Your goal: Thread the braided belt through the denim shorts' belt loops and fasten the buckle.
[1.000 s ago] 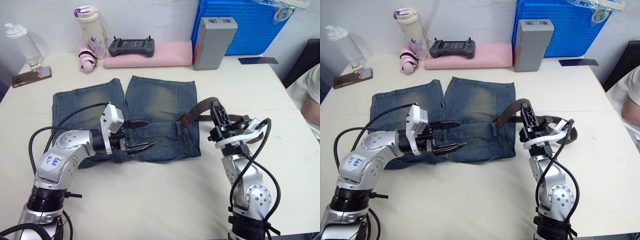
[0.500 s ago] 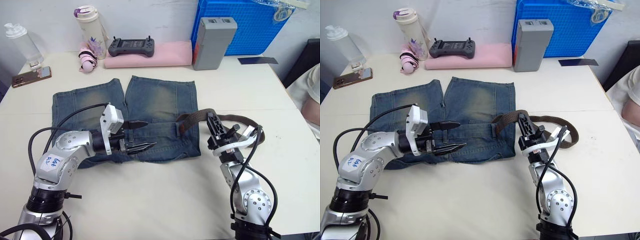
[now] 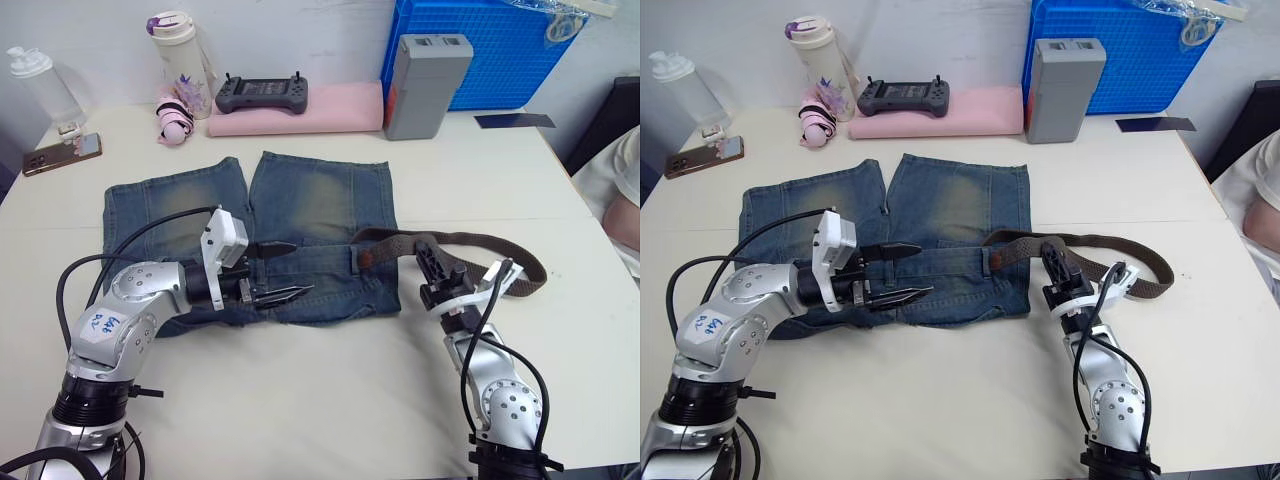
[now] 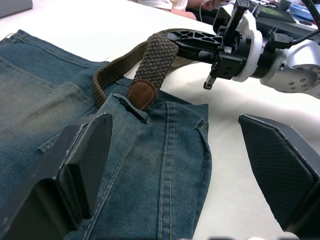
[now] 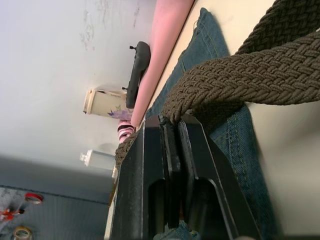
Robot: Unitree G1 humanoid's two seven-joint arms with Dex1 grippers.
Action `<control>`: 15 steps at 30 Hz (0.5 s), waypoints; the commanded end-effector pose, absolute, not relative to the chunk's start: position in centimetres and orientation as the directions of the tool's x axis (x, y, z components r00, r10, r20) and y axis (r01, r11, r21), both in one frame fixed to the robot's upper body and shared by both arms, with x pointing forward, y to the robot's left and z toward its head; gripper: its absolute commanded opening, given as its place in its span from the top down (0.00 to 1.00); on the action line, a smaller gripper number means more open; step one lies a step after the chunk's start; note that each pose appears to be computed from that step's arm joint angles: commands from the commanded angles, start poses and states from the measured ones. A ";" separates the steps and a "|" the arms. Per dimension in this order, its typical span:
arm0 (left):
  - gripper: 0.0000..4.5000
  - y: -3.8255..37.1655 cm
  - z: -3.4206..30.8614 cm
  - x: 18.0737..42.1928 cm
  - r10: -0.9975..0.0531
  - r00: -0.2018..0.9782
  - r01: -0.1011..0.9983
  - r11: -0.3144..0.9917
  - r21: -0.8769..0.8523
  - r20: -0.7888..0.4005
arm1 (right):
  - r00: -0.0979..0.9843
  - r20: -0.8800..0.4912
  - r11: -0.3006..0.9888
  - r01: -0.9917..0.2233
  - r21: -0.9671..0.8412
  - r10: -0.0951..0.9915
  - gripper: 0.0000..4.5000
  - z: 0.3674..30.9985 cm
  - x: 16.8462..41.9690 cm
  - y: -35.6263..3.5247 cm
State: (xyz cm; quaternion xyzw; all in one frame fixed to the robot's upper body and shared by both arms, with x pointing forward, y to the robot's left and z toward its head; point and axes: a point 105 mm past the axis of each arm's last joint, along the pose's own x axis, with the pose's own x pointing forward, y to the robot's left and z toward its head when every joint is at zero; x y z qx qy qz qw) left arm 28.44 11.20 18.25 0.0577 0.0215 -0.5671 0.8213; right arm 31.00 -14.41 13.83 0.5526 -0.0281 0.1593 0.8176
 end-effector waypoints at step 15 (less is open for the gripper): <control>0.03 11.3 18.5 30.4 -0.914 0.364 0.917 0.318 0.241 -0.180 | 0.964 0.192 0.547 -0.263 0.795 0.183 1.00 14.2 31.4 -14.6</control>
